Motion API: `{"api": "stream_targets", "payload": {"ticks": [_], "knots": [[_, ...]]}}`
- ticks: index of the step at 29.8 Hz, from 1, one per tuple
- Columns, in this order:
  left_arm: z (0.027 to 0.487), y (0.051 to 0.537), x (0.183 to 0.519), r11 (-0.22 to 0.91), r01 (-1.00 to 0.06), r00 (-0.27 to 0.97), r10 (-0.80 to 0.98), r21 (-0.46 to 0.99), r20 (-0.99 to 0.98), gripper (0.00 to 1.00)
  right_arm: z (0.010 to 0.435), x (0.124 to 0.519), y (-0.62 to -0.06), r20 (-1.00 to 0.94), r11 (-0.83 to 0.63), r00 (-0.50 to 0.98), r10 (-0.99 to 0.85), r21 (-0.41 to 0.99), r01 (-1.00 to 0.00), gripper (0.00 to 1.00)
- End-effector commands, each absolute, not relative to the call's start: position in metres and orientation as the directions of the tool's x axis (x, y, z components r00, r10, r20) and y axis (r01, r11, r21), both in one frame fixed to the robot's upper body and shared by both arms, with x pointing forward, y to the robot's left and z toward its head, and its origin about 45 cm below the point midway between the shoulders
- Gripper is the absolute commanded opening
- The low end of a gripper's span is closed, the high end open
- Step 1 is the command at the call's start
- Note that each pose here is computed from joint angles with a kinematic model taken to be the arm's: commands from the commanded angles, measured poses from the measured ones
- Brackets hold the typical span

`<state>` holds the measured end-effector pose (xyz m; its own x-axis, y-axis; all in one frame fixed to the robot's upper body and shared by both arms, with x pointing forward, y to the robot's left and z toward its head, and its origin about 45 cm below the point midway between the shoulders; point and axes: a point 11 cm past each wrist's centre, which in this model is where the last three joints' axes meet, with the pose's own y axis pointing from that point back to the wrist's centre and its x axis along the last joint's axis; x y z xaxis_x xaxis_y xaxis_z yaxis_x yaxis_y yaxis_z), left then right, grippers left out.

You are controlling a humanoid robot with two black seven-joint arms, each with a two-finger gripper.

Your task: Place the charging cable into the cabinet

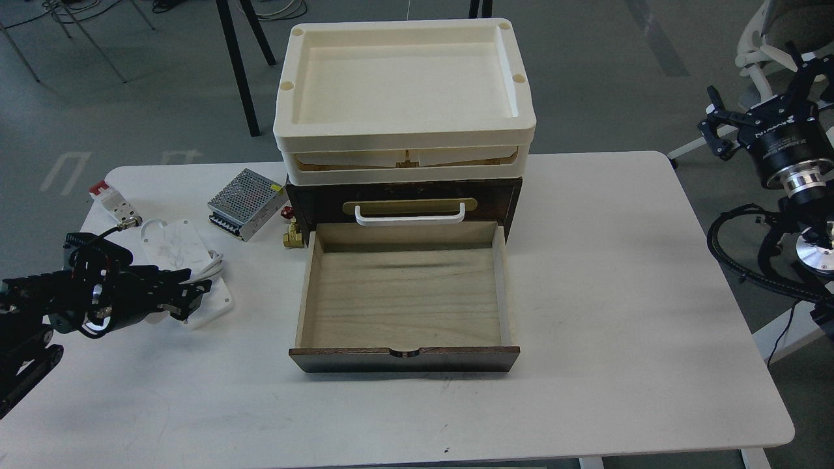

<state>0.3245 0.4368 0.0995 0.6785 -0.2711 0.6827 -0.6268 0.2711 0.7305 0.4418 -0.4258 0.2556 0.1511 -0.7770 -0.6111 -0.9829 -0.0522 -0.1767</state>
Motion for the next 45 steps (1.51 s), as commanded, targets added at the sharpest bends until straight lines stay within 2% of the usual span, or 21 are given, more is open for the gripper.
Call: {"api": "stream_targets", "payload": {"ticks": [1,7,11,14,21,26,31,35,41,45], "knots": [[0.099,0.440,0.325,0.264,-0.637,0.672,-0.272,0.724,0.689,0.10,0.256,0.442,-0.426,-0.612,-0.050,0.151,-0.776,-0.178,-0.983,1.00],[0.114,0.439,0.339,0.273,-0.679,0.618,-0.287,0.681,0.732,0.00,0.255,0.441,-0.426,-0.612,-0.050,0.149,-0.776,-0.176,-0.983,1.00],[0.132,0.430,0.349,0.311,-0.706,0.558,-0.310,0.636,0.770,0.00,0.254,0.440,-0.428,-0.613,-0.047,0.145,-0.777,-0.173,-0.984,1.00],[0.166,0.442,0.349,0.310,-0.715,0.521,-0.362,0.627,0.773,0.00,0.256,0.440,-0.430,-0.614,-0.040,0.144,-0.776,-0.180,-0.983,1.00],[0.247,0.411,0.303,0.396,-0.594,0.447,-0.562,0.700,0.697,0.00,0.255,0.439,-0.436,-0.611,-0.025,0.128,-0.782,-0.174,-0.984,1.00],[0.289,0.365,0.274,0.582,-0.541,0.515,-0.341,0.607,0.786,0.00,0.253,0.439,-0.438,-0.608,-0.022,0.121,-0.785,-0.168,-0.986,1.00],[0.284,0.312,0.267,0.751,-0.469,0.626,-0.089,0.465,0.775,0.00,0.250,0.437,-0.445,-0.603,-0.003,0.098,-0.791,-0.157,-0.988,1.00],[0.255,0.261,0.264,0.850,-0.377,0.698,0.001,0.367,0.716,0.00,0.252,0.438,-0.446,-0.602,-0.001,0.100,-0.792,-0.162,-0.987,1.00],[0.210,0.215,0.280,0.893,-0.335,0.775,0.079,0.301,0.628,0.00,0.249,0.437,-0.446,-0.602,0.000,0.095,-0.793,-0.155,-0.988,1.00],[0.196,0.215,0.294,0.880,-0.368,0.792,0.126,0.301,0.598,0.00,0.248,0.436,-0.447,-0.602,0.001,0.092,-0.793,-0.153,-0.988,1.00]]}}
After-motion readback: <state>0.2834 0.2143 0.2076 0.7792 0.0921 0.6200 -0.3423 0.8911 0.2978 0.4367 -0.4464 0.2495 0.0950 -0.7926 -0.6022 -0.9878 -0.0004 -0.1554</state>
